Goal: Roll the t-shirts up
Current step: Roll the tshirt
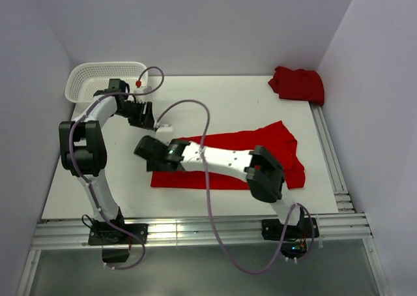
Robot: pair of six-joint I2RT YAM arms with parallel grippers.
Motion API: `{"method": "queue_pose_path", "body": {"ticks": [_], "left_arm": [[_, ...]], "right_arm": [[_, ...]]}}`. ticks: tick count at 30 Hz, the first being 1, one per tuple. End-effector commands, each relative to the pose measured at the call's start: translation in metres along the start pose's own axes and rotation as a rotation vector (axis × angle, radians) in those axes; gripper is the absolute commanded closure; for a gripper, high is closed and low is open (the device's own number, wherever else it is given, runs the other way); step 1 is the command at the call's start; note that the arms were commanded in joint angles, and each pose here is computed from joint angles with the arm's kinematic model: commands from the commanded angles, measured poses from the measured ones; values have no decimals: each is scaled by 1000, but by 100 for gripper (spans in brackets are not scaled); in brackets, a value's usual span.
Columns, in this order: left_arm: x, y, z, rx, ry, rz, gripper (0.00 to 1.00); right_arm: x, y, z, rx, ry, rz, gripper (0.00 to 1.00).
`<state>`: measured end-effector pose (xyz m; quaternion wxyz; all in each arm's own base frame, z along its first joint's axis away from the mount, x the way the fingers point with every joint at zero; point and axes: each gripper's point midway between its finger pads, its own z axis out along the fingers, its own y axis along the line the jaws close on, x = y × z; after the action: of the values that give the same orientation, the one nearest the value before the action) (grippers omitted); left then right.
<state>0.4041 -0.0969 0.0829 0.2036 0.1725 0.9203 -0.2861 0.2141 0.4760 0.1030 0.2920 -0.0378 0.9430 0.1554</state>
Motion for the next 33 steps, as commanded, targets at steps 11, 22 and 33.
{"method": "queue_pose_path", "body": {"ticks": [11,22,33], "left_arm": [[17,-4,33,41,100,39,42],[36,-5,48,12,168,45,47],[29,-1,56,-27,152,39,100]], "right_arm": [[-135,-176,29,289,-153,286,45],[-117,-225,84,400,-35,322,46],[-108,-251,94,442,-9,353,75]]}}
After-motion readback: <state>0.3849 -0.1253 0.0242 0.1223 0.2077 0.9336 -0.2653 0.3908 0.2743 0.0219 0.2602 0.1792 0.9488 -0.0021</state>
